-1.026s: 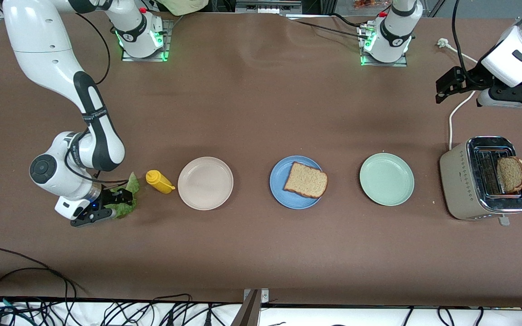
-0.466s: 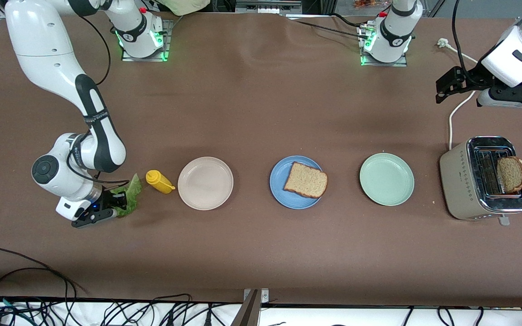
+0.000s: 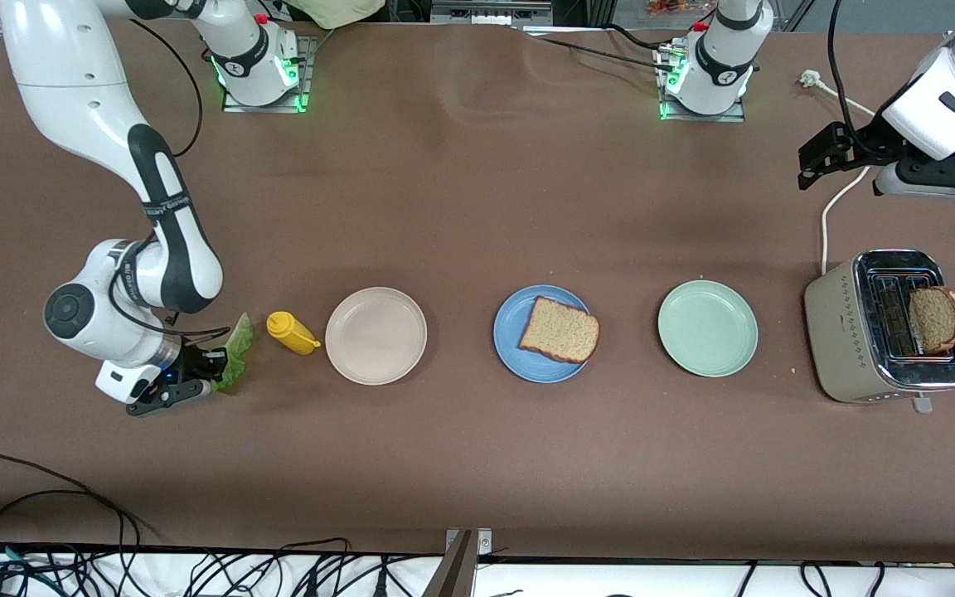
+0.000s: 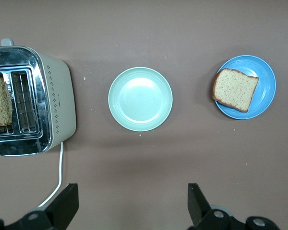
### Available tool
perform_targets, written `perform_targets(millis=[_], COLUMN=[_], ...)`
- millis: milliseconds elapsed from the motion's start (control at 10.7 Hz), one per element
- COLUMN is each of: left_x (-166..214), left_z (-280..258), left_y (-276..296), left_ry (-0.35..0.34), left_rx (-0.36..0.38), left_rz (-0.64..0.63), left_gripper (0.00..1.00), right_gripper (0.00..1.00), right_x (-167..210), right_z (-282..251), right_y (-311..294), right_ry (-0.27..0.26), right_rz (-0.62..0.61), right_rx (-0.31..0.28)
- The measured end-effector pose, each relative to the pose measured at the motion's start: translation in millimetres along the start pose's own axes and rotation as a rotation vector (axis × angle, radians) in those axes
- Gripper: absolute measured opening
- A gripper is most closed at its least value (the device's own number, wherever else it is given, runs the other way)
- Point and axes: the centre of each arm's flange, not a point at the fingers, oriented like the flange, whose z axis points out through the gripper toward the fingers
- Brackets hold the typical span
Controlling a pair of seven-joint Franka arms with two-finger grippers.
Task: Make sandwich in blue plate with both arms
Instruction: 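Grasp the green lettuce leaf with the right gripper, then lift the lettuce and carry it over the blue plate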
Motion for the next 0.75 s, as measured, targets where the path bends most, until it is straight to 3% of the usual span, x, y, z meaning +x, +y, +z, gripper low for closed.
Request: perform_targets(millis=[560,746], left_x=[0.2,0.3], left_z=[0.5,0.6], left_y=[-0.3,-0.4], left_ry=[-0.001,-0.002], left_rx=[0.000,0.000], left_rz=[-0.001,-0.001], left_gripper=[1.00,1.00], right_gripper=[0.05,0.05], right_x=[-2.0,-6.8], right_z=[-125.0,-166.8], right_y=[-36.0,-60.1], right_ry=[-0.081,-0.119], right_rz=[-0.045,-0.029], right_rx=[0.094,0.098])
